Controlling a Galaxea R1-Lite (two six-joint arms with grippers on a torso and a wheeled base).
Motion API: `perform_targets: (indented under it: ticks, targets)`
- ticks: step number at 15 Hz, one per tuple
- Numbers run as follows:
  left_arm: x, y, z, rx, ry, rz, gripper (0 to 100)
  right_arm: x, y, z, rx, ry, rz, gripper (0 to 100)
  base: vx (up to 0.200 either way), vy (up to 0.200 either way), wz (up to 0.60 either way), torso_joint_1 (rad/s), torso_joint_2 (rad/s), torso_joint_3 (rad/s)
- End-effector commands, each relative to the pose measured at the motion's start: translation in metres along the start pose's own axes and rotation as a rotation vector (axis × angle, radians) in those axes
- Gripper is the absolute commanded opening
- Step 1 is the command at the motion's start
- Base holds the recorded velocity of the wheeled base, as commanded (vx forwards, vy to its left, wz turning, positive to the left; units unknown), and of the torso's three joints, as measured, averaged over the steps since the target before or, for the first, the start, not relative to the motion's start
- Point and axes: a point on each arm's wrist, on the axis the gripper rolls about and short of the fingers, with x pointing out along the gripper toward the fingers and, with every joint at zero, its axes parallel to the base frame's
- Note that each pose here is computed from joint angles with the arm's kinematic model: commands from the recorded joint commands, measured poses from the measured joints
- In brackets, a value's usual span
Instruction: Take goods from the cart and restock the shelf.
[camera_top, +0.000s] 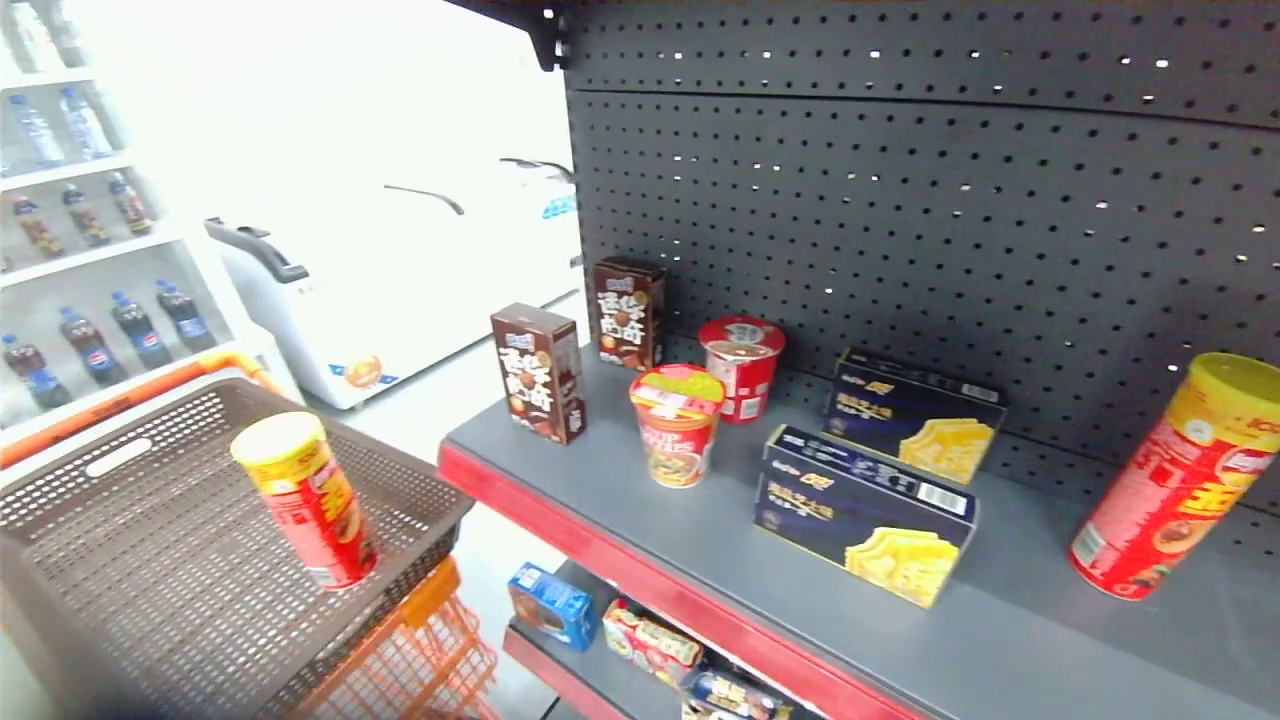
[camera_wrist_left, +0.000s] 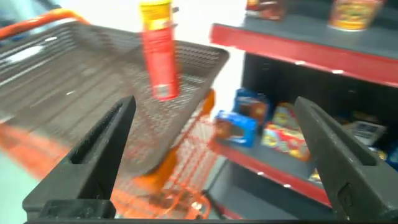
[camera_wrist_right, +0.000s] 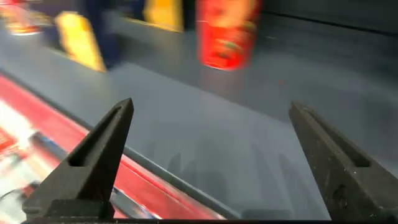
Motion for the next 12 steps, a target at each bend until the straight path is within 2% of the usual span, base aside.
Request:
perform_targets:
  ticks: [1,3,12]
  targets:
    - [0.0000,0.0000,0.0000,0.001,-0.001,-0.001,100,0.0000,0.0000,0.0000,0.000,0.000,0.000,100,0.000,0.000,0.60,0.007,0.00,0.002]
    - [0.0000,-0.0001,0.0000,0.006,-0.001,-0.004,100,0.0000,0.0000,0.0000,0.001,0.000,0.000,100,0.000,0.000,0.60,0.002,0.00,0.002]
    - [-0.0001,-0.0001,0.0008,0.009,-0.006,-0.002,100,0.0000,0.0000,0.0000,0.001,0.000,0.000,100,0.000,0.000,0.00,0.000,0.00,0.000]
